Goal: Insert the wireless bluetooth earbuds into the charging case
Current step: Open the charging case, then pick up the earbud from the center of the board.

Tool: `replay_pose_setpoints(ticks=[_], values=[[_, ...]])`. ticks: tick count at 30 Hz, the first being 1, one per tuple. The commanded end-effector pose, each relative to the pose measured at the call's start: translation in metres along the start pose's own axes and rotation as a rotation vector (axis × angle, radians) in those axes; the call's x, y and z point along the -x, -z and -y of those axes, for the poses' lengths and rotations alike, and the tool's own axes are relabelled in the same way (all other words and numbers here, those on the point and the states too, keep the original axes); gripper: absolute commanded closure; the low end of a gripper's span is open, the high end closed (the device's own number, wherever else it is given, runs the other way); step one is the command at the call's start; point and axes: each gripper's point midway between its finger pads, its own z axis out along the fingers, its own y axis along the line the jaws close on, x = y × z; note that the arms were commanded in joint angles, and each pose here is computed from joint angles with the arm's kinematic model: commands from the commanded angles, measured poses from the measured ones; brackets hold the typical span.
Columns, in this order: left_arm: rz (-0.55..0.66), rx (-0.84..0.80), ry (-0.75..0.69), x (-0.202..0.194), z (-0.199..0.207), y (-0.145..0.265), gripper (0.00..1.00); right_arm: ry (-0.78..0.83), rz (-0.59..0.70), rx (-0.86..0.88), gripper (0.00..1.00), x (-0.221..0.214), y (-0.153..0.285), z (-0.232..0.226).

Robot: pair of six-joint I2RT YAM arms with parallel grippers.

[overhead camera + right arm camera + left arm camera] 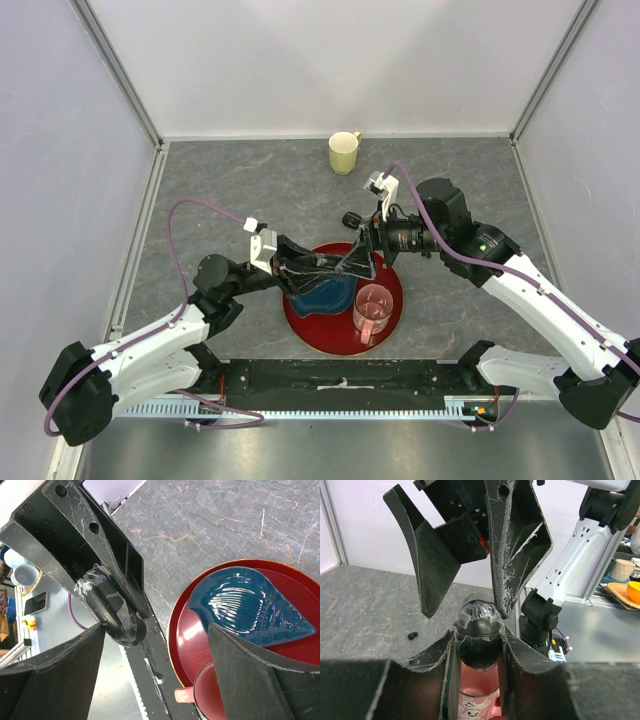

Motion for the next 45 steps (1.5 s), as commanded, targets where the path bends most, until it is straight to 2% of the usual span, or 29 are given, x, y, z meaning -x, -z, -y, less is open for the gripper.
replay_pose_setpoints(ticks=[1, 22, 34, 37, 40, 42, 45], values=[[0.058, -0.147, -0.063, 0.022, 0.031, 0.000, 0.98, 0.028, 0.117, -0.106, 0.11, 0.032, 0.001, 0.022], [0.048, -0.092, -0.051, 0.017, 0.021, 0.000, 0.98, 0.019, 0.147, -0.075, 0.10, 0.039, 0.004, 0.019], [0.035, -0.015, -0.037, 0.007, 0.009, 0.004, 0.98, 0.064, 0.304, -0.065, 0.08, 0.080, 0.042, -0.001], [0.034, -0.013, -0.036, 0.007, 0.008, 0.004, 0.98, 0.046, 0.361, -0.179, 0.08, 0.089, 0.058, 0.022], [0.035, -0.013, -0.041, 0.008, 0.008, 0.004, 0.98, -0.031, 0.400, -0.346, 0.10, 0.088, 0.078, 0.072], [0.041, -0.017, -0.051, 0.010, 0.010, 0.005, 0.98, -0.124, 0.412, -0.467, 0.12, 0.082, 0.092, 0.116], [0.041, -0.021, -0.059, 0.013, 0.012, 0.006, 0.98, -0.320, 0.391, -0.618, 0.19, 0.051, 0.108, 0.185]])
